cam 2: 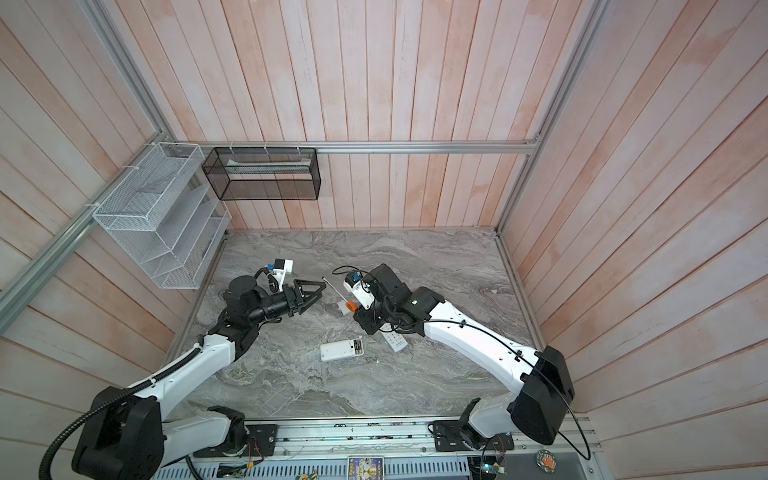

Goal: Unload the batteries from the remote control

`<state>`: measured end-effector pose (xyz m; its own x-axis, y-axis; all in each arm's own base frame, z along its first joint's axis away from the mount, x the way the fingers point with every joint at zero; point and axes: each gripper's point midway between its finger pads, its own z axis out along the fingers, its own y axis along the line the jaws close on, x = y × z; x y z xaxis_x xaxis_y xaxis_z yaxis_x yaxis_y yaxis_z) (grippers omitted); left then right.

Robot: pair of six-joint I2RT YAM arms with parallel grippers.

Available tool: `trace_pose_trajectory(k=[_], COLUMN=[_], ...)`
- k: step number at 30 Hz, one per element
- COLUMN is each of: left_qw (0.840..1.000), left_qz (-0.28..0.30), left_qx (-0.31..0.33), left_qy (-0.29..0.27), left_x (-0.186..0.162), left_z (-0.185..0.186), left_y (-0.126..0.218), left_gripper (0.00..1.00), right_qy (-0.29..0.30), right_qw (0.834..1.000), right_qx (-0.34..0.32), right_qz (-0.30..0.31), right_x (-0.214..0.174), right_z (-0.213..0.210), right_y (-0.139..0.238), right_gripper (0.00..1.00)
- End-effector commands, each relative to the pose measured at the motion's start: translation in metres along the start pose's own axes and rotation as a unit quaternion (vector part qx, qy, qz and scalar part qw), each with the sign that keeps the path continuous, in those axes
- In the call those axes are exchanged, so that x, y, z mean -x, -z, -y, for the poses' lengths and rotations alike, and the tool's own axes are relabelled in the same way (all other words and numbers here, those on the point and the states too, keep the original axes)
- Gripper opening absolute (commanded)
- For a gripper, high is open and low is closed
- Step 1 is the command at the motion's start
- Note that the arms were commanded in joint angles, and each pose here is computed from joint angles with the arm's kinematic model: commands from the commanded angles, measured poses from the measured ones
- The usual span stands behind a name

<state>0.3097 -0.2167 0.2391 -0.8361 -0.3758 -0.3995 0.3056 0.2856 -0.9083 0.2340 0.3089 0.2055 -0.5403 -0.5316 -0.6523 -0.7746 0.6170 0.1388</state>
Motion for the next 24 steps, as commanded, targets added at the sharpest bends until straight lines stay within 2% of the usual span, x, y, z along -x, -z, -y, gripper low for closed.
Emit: trace_pose_trajectory(k=[1,9,14,19,24], left_qw=[0.999,0.999,0.999,0.999,0.999], left_qz=[0.009,0.013,0.012,0.01,0.008], left_qx=[-0.026,-0.029,-0.03,-0.03,-0.032], left_qy=[-0.02,-0.019,-0.018,-0.017,-0.018], left_x=[0.0147,0.024,0.0226,0.0226,0.0225], left_z=[0.0175,0.0198,0.0203,0.0201,0.0204], left_y=[-0.0033,-0.0092,-0.0082,-0.0087,-0.0096], left_gripper=[0.78,0.6,0.42,0.3,0.1], right_qy=[-0.001,0.001,0.0,0.0,0.0], right_qw=[0.999,0.999,0.999,0.999,1.0], right_qx=[0.028,0.029,0.026,0.027,0.022], right_qz=[0.022,0.021,0.023,0.021,0.021], right_x=[0.0142,0.012,0.0131,0.0124,0.0112], right_z=[-0.017,-0.0235,-0.0224,-0.0231,-0.0215], right_y=[0.0165,0.0198,0.0192,0.0173,0.0163], right_gripper=[0.14,0.15,0.15,0.15,0.15])
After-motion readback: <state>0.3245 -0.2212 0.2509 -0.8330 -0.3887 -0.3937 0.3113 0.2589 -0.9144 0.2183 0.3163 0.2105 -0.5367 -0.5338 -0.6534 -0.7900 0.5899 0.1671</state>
